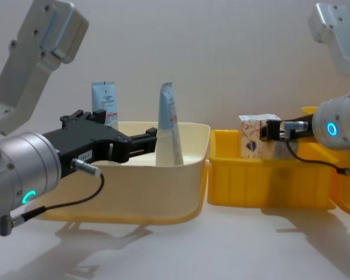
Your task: Bimanual collaborative sorting of washing and personal care products
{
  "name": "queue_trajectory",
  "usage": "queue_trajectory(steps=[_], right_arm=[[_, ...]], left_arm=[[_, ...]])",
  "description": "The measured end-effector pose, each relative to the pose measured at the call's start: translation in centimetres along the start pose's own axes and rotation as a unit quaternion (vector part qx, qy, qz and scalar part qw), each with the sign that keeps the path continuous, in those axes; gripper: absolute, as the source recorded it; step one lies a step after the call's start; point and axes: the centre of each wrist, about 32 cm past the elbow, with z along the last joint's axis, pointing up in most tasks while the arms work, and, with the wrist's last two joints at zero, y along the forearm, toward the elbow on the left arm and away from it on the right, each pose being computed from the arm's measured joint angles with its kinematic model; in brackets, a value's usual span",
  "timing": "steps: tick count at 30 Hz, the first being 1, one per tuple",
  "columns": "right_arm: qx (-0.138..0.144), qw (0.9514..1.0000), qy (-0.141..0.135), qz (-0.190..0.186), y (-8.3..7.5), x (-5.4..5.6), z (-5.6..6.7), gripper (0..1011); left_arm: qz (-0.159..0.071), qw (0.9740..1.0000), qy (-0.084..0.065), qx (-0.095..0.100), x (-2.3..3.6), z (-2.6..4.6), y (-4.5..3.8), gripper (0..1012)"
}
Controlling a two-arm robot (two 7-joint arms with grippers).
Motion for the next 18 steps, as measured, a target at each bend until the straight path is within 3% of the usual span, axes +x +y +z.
queue_trajectory(steps=[18], right_arm=[[0.010,1.0000,0.002,0.001,-0.03,0.00,-0.06,431]], left_arm=[[0.000,1.0000,0.000,0.000,0.00,0.00,0.00,1003]])
